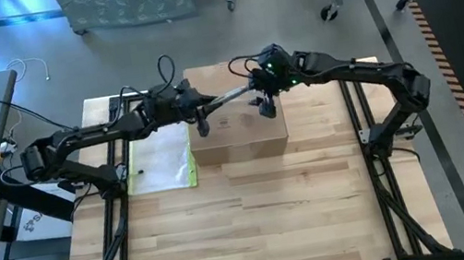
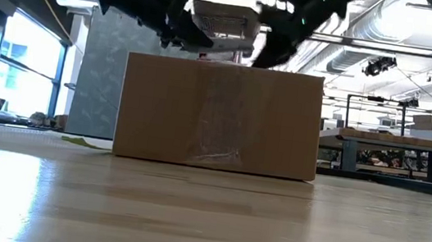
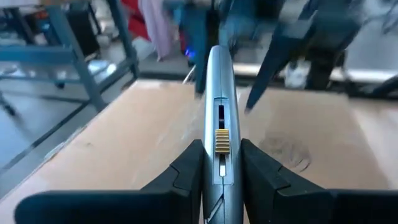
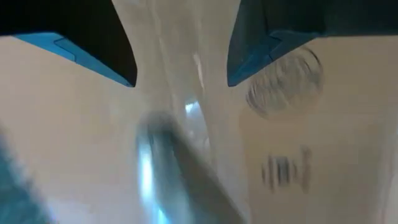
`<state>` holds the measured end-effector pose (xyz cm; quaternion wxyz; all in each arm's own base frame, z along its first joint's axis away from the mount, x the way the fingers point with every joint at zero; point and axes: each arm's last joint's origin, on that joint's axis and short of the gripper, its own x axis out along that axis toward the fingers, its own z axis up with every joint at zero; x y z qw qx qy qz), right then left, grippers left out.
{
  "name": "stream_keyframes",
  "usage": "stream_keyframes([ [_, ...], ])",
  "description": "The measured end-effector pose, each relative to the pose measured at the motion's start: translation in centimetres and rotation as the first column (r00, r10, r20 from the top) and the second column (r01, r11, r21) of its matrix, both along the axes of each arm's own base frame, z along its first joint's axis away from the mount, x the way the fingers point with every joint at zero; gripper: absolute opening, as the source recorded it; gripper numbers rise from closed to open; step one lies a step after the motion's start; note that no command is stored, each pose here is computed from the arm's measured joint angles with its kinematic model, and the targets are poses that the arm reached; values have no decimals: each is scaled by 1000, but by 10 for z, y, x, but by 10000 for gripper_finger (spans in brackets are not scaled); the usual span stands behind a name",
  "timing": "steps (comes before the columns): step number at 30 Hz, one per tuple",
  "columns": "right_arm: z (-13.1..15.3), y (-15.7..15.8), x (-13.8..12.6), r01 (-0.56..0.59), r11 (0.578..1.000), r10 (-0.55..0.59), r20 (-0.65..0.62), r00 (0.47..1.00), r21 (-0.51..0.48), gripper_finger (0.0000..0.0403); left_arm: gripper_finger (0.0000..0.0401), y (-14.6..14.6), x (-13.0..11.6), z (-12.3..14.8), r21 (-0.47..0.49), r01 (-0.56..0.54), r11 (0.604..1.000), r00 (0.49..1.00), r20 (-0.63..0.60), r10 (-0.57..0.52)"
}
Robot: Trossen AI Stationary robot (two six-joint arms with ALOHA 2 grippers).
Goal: Unpack boxes
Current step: Open the cardboard box using the silver cutter
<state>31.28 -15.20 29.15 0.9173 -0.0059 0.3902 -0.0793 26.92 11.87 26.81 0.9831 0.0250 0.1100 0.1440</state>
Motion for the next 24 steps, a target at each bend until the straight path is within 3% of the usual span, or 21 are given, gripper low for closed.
stream_keyframes([
  [3, -22, -4, -2, -15, 999, 9, 155, 988, 43, 237, 59, -2, -1, 2, 3, 25, 1000, 996, 89, -25],
  [5, -32, -4, 1, -55, 996, 27, 342, 939, 71, 234, 59, -2, -1, 6, 9, 56, 998, 989, 135, -56],
  [7, -38, 3, 4, -90, 994, 42, 523, 851, 66, 231, 59, -4, -1, 10, 13, 95, 995, 980, 174, -95],
  [10, -36, 20, 3, -122, 992, 93, 736, 671, -14, 226, 59, -4, -1, 15, 42, 124, 991, 966, 224, -130],
  [12, -35, 30, -1, -115, 992, 104, 817, 567, -47, 222, 59, -5, -1, 17, 38, 126, 991, 961, 244, -132],
  [15, -31, 38, -5, -82, 996, 73, 880, 470, -38, 215, 59, -5, 0, 17, 28, 127, 992, 961, 244, -130],
  [20, -24, 41, -1, -64, 998, 41, 895, 444, -14, 192, 59, -11, 2, 18, 36, 146, 989, 955, 257, -150],
  [24, -14, 40, 3, -83, 996, 69, 898, 435, -36, 151, 59, -15, 3, 18, 36, 161, 986, 953, 256, -165],
])
